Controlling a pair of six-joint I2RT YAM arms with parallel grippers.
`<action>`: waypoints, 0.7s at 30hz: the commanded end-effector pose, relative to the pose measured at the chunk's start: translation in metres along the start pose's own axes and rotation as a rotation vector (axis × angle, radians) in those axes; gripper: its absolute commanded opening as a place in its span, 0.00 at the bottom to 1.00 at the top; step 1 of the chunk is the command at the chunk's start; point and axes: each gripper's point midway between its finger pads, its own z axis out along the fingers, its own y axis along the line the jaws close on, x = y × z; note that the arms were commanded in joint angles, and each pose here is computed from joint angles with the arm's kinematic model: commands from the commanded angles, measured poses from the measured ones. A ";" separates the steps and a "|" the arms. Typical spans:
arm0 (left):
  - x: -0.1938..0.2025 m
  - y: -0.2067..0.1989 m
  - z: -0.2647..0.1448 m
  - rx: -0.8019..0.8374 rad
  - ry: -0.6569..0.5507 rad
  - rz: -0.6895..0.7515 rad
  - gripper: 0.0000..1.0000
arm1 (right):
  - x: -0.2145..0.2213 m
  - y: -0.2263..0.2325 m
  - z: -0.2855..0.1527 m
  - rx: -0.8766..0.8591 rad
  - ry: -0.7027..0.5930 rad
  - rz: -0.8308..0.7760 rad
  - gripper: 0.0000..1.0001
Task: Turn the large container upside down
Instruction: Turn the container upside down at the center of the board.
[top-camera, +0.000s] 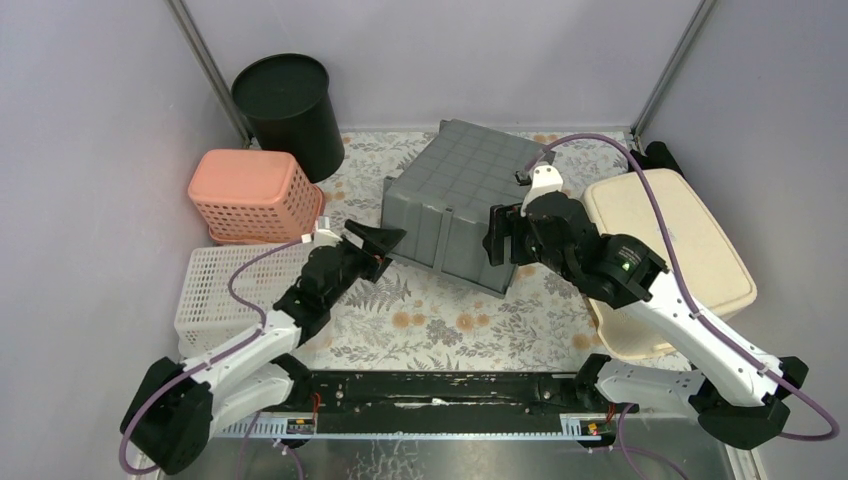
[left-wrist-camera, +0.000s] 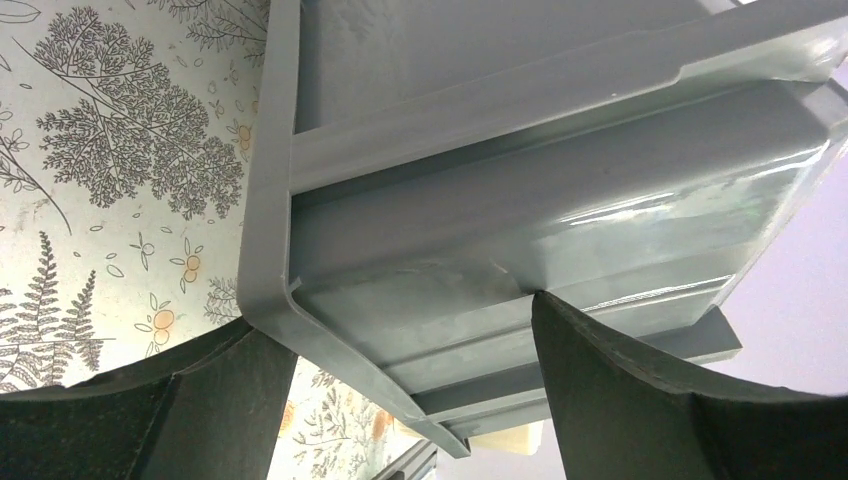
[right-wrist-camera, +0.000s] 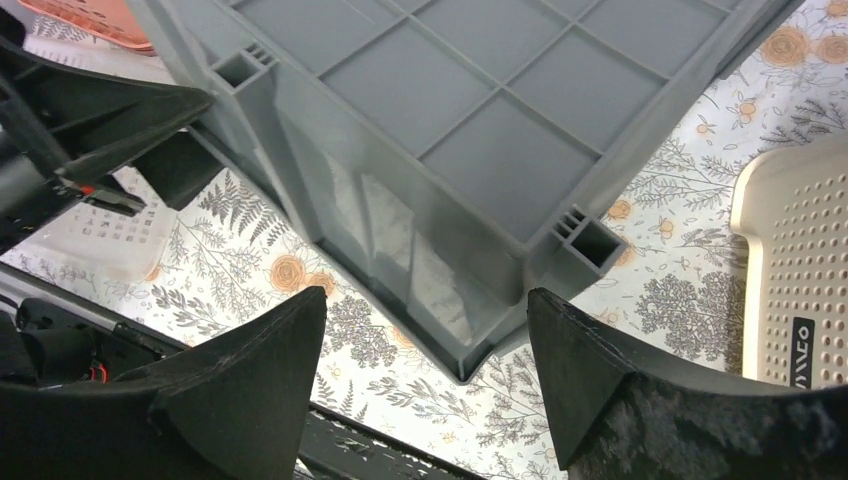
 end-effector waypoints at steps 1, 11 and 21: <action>-0.008 -0.048 0.005 0.190 -0.036 -0.017 0.89 | -0.012 0.011 -0.001 -0.059 -0.043 0.029 0.81; -0.017 -0.047 0.015 0.239 -0.100 -0.043 0.89 | -0.008 0.014 0.002 -0.074 -0.021 0.013 0.81; -0.015 -0.036 0.034 0.237 -0.106 -0.045 0.89 | -0.025 0.011 -0.011 -0.061 -0.010 0.016 0.86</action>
